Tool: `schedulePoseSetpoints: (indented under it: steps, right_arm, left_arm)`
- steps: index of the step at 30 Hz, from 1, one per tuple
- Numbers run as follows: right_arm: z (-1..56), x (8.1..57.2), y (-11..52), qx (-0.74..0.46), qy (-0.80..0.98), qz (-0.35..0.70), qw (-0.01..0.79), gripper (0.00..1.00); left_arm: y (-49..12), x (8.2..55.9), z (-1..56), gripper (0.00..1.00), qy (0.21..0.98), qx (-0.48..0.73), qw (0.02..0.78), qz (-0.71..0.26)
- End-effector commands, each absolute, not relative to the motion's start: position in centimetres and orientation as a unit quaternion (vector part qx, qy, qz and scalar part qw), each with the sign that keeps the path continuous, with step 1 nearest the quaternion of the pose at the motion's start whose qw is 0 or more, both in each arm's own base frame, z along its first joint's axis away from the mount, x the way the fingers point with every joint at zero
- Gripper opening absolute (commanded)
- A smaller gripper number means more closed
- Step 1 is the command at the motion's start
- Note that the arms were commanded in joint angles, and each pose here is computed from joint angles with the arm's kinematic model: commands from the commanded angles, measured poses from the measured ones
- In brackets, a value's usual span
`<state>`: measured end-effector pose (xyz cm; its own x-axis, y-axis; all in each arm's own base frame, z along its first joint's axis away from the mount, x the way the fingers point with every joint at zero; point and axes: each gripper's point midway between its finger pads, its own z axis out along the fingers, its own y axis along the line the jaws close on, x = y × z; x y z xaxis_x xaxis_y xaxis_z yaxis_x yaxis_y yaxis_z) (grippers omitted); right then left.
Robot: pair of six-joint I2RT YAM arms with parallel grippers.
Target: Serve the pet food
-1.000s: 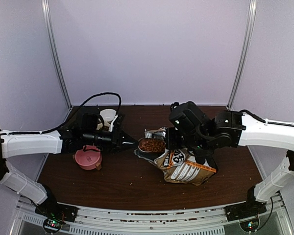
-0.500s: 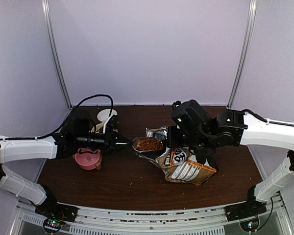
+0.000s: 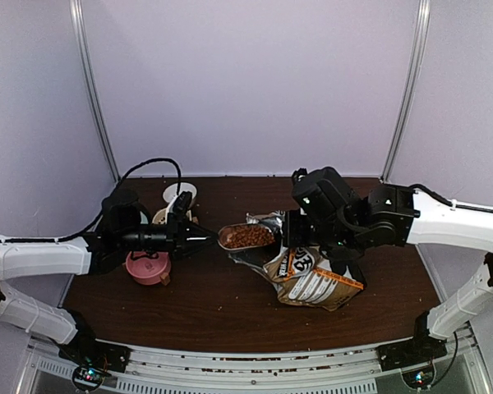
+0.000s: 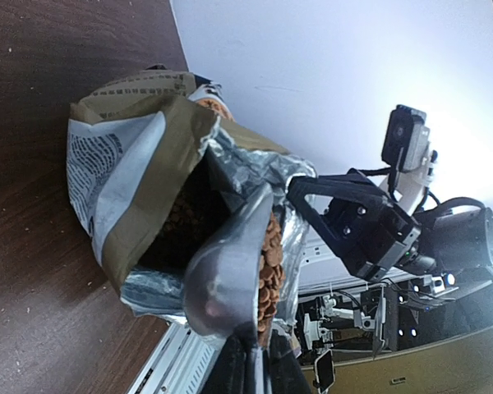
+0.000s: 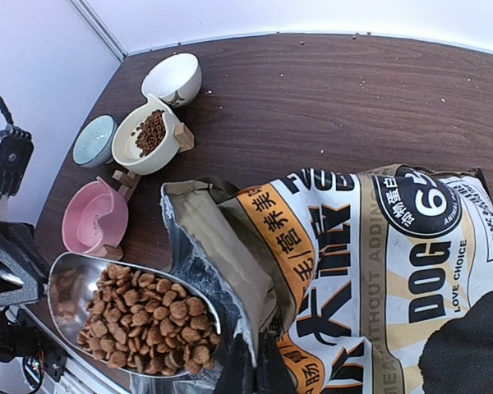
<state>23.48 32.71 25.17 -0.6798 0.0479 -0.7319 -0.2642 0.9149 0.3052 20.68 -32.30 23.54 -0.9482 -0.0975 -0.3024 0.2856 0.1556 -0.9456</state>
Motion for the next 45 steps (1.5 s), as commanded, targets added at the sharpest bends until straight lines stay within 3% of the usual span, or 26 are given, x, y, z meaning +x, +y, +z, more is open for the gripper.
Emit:
schedulePoseSetpoints:
  steps: [1, 20, 28, 39, 45]
  right_arm:
    - [26.9, 24.2, 30.7, -0.030, 0.885, 0.188, 0.424, 0.00]
    - [27.1, 24.3, 30.4, -0.025, 0.884, 0.186, 0.428, 0.00]
    - [27.1, 24.3, 30.3, -0.024, 0.884, 0.185, 0.428, 0.00]
    - [27.1, 24.3, 30.0, -0.024, 0.885, 0.179, 0.429, 0.00]
    - [27.2, 24.4, 30.0, -0.025, 0.884, 0.179, 0.431, 0.00]
  left_arm:
    - [-32.0, 19.8, 26.8, 0.00, 0.705, 0.093, 0.168, -0.682]
    - [-31.6, 19.1, 30.4, 0.00, 0.655, 0.080, 0.154, -0.735]
    - [-30.8, 21.1, 29.2, 0.00, 0.680, 0.041, 0.166, -0.713]
    - [-23.7, 27.5, 24.9, 0.00, 0.723, -0.096, 0.242, -0.640]
    - [-18.2, 28.8, 22.8, 0.00, 0.733, -0.152, 0.286, -0.598]
